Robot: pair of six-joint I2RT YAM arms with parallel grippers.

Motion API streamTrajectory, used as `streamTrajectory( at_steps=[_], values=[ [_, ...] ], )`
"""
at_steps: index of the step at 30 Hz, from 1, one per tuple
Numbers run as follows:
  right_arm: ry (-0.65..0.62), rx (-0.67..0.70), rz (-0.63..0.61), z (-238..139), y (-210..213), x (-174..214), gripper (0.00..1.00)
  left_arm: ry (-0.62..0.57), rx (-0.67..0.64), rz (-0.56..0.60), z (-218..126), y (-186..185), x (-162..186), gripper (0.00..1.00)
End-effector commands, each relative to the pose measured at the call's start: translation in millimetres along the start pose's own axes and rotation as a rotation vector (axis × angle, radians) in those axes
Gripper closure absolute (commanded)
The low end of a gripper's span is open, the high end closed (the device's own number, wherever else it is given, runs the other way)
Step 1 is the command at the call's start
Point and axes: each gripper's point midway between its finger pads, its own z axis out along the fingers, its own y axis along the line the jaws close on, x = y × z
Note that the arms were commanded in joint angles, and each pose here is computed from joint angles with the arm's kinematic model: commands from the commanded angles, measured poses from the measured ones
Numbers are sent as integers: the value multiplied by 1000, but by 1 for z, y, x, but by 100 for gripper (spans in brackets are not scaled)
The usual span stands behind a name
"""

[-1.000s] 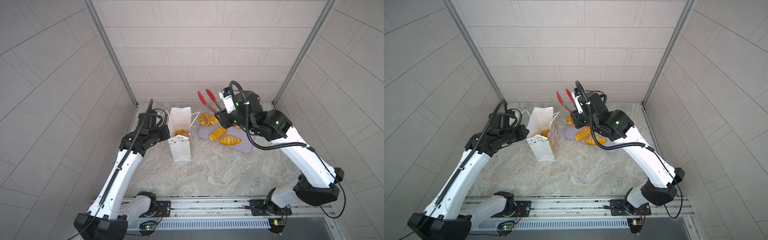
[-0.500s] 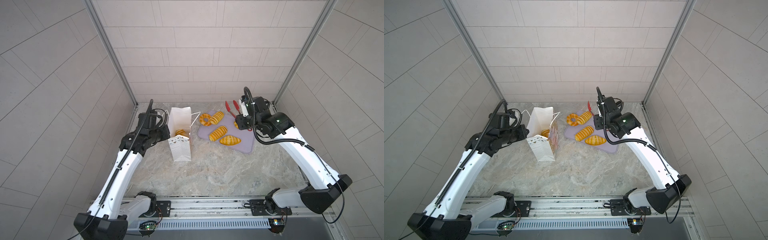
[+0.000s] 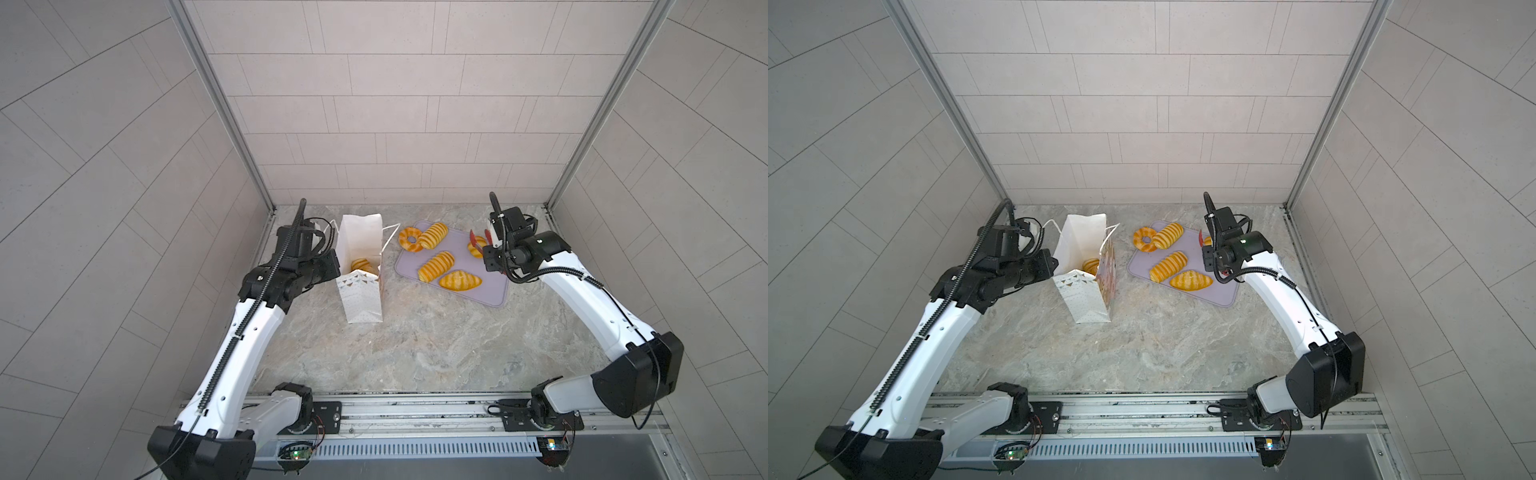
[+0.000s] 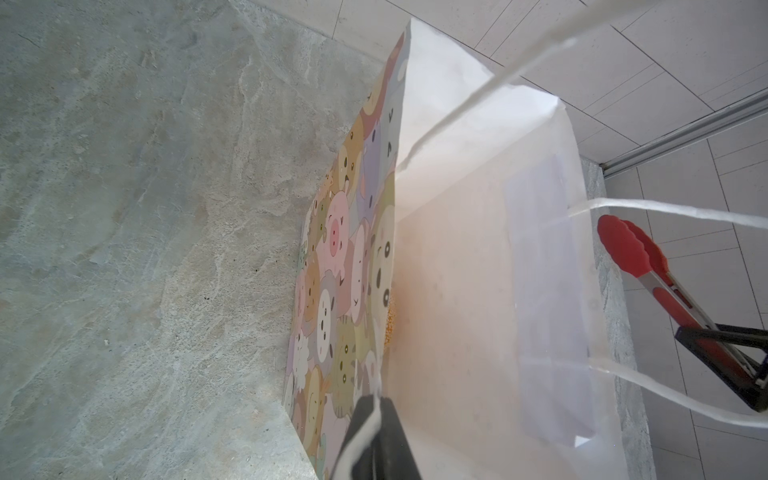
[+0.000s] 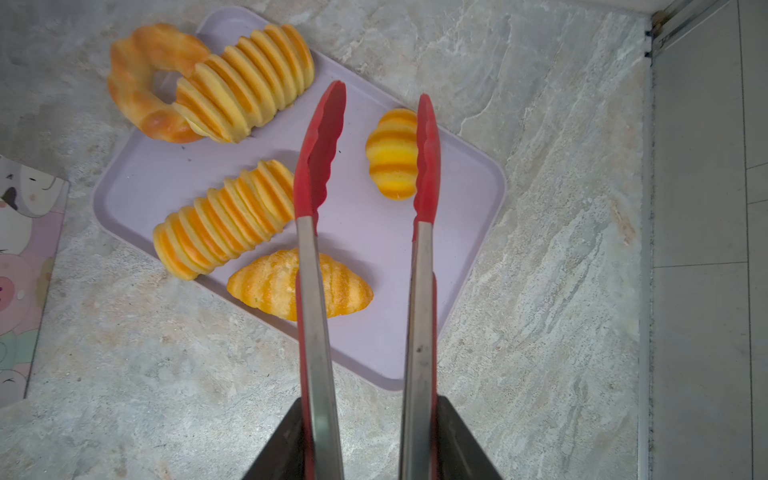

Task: Place the fake bread into the paper bag
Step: 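Move the empty tongs back over the bread tray with the right gripper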

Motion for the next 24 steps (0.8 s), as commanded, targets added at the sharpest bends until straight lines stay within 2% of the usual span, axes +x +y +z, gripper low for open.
streamTrajectory(
  at_steps=[1, 24],
  values=[
    [0, 15, 6, 12, -4, -4, 54, -7, 2, 6, -1, -1, 0, 92],
    [129, 55, 31, 67, -17, 4, 47, 2, 0, 17, 3, 0, 0, 92]
  ],
)
